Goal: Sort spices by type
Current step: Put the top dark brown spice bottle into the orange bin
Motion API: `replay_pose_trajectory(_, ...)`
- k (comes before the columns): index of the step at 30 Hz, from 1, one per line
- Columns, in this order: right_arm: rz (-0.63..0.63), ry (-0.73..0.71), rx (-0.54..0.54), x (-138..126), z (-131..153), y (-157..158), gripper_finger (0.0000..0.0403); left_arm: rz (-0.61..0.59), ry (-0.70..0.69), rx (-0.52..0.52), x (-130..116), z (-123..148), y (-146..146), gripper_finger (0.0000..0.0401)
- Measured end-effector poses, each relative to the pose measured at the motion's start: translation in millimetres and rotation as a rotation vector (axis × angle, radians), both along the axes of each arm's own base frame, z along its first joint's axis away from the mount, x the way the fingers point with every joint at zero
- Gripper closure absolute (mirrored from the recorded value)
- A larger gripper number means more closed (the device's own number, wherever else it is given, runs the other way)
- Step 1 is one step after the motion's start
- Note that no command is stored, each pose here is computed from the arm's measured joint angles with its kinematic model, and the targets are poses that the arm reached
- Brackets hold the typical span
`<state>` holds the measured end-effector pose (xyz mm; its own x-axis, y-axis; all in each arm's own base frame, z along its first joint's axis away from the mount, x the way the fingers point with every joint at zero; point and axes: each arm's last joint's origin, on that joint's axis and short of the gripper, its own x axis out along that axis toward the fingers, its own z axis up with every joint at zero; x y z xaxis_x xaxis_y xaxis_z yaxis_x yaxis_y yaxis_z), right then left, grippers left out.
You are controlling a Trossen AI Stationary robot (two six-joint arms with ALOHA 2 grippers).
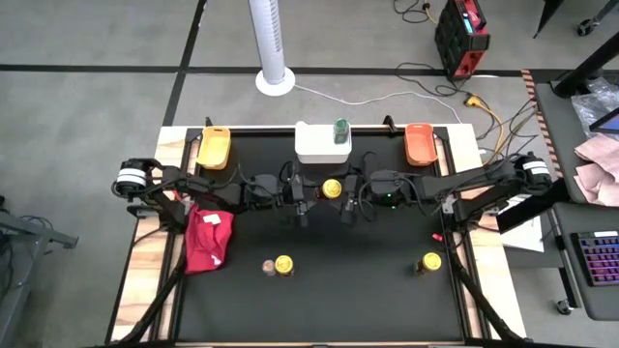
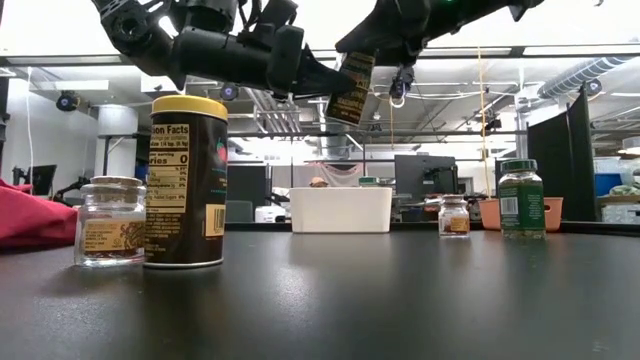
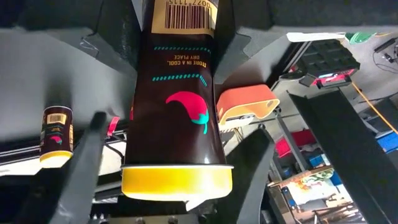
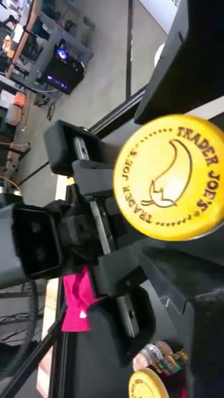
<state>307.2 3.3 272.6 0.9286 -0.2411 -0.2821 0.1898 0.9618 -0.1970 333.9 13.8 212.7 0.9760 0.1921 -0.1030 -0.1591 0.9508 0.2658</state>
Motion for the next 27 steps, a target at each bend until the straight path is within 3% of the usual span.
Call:
replay_pose_trajectory(9, -0.016, 0.000, 0.035, -0.1, 3.3, -1.6, 0.0186, -0.001, -0.006, 0.000, 0.1, 0.5, 0.0, 0.0258)
replay_pose_trajectory(20, -0.036, 0.012, 0.079, -4.0, 8.5, -3.8, 0.0186, 0.014, -0.004, -0.072, -0.3, 0.6, 0.3, 0.0223)
replay_pose_trajectory(24, -0.111, 0.074, 0.120, -8.4, 21.3, -11.8, 0.0186, 0.028, 0.001, -0.094, -1.3, 0.9, 1.0, 0.0183)
replay_pose_trajectory(27, -0.235, 0.142, 0.123, -12.3, 25.1, -20.1, 0.0186, 0.022, 0.003, -0.079, -2.2, 2.5, 0.6, 0.0154)
